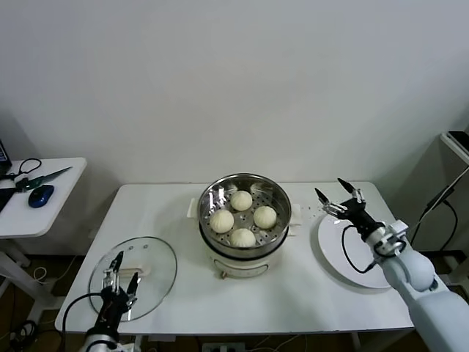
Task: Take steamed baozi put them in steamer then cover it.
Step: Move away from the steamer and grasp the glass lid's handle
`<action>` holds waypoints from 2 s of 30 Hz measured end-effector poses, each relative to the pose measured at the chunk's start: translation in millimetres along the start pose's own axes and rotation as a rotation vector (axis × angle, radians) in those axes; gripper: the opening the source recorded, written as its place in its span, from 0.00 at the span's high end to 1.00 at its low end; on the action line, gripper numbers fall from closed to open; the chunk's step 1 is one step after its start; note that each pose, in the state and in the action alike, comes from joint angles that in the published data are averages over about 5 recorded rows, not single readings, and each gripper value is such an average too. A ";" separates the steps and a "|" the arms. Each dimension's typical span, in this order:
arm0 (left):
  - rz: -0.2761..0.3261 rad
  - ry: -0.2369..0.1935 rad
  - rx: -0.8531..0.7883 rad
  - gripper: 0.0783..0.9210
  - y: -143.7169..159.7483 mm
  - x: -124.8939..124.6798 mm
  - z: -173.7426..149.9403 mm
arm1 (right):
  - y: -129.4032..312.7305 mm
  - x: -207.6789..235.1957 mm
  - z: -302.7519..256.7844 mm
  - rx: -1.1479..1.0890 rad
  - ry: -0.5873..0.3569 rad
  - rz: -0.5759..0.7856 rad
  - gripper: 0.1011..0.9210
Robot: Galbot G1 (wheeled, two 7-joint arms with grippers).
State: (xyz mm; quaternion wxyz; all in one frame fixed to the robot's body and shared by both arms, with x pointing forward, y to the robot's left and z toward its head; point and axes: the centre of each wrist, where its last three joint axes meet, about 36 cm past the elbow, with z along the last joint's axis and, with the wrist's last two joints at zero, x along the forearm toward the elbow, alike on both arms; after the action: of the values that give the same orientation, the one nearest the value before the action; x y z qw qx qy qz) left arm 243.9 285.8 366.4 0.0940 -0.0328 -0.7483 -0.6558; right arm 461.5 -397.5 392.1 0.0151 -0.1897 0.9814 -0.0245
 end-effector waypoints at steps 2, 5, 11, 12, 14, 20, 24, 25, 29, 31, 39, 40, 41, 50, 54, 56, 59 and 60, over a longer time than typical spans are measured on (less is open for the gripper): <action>0.003 0.003 -0.074 0.12 -4.9 -2.4 2.5 | 0.7 11.6 8.4 -0.009 0.007 0.029 0.12; 0.003 0.012 -0.157 0.12 -13.3 -8.1 7.0 | 1.5 27.7 19.6 -0.016 0.023 0.064 0.12; 0.001 0.023 -0.244 0.12 -31.3 -26.1 13.2 | -0.3 51.9 33.7 -0.015 0.049 0.119 0.12; 0.004 0.024 -0.253 0.12 -34.4 -29.4 13.6 | -0.8 54.8 35.4 -0.014 0.052 0.127 0.12; 0.011 0.025 -0.268 0.12 -40.3 -35.5 14.4 | -1.4 59.5 38.3 -0.012 0.058 0.141 0.12; 0.025 0.045 -0.306 0.12 -54.8 -52.3 19.7 | 1.3 67.5 45.5 -0.010 0.070 0.162 0.12; 0.022 0.065 -0.319 0.12 -60.8 -63.1 25.2 | 3.8 70.8 50.5 -0.011 0.081 0.168 0.12; 0.021 0.070 -0.321 0.12 -61.9 -65.9 26.5 | 4.3 71.5 51.6 -0.010 0.084 0.169 0.12; 0.016 0.082 -0.323 0.12 -66.0 -76.5 30.2 | 5.3 73.0 55.5 -0.006 0.094 0.170 0.12; 0.012 0.086 -0.320 0.12 -67.8 -81.5 31.1 | 5.8 73.5 57.4 -0.004 0.098 0.171 0.12; -0.010 0.090 -0.284 0.15 -76.1 -98.2 29.9 | 9.7 74.9 66.1 0.005 0.113 0.163 0.12; -0.011 0.090 -0.278 0.18 -77.0 -99.8 30.0 | 10.3 75.2 67.4 0.006 0.115 0.162 0.12; -0.012 0.090 -0.273 0.21 -77.8 -101.2 30.2 | 10.9 75.6 68.6 0.008 0.117 0.160 0.12; -0.012 0.093 -0.229 0.52 -85.7 -107.9 33.4 | 14.9 78.7 76.2 0.021 0.125 0.152 0.12; -0.010 0.093 -0.209 0.66 -88.2 -107.6 34.2 | 16.5 78.6 79.3 0.025 0.128 0.148 0.12; -0.014 0.092 -0.200 0.73 -88.3 -107.5 34.4 | 17.1 78.3 80.4 0.027 0.127 0.147 0.12; -0.022 0.091 -0.188 0.83 -86.8 -106.9 34.8 | 17.1 78.3 81.8 0.029 0.127 0.146 0.12; -0.026 0.091 -0.185 0.86 -85.7 -106.5 34.8 | 16.8 78.4 82.2 0.030 0.127 0.146 0.12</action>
State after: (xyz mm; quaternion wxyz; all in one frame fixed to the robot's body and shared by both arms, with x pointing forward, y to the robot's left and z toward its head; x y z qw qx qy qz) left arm 330.1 316.2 259.1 0.1158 -0.0018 -0.6800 -0.7240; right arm 385.7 -414.7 307.6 -0.0423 -0.1153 0.9912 -0.0501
